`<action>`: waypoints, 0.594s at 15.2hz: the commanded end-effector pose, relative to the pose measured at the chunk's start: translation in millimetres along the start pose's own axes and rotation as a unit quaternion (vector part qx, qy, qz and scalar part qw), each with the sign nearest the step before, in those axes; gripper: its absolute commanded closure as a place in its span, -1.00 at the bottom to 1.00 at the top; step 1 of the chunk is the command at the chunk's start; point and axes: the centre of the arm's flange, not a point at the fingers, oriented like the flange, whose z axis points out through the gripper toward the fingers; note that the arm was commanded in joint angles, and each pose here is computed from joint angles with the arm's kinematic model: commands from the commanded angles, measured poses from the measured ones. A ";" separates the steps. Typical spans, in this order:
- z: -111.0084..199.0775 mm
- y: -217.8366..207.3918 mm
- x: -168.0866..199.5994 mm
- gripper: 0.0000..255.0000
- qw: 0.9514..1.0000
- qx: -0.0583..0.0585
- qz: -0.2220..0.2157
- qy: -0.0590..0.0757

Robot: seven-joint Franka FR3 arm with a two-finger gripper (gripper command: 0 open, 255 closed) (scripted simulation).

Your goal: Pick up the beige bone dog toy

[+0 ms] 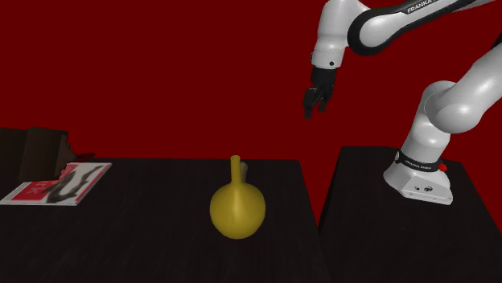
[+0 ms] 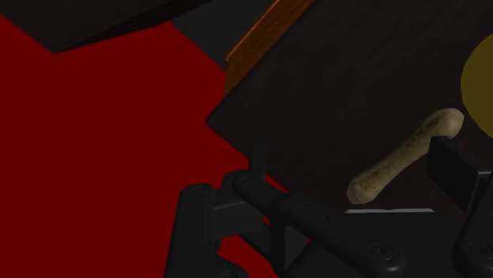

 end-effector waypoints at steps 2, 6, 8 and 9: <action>30.5 -22.1 10.0 -1.00 0.999 0.006 0.041 0.004; 70.2 -49.8 26.7 -1.00 0.996 0.013 0.092 0.008; 89.8 -63.2 36.3 -1.00 0.993 0.016 0.118 0.011; 99.6 -69.7 41.3 -1.00 0.991 0.018 0.131 0.012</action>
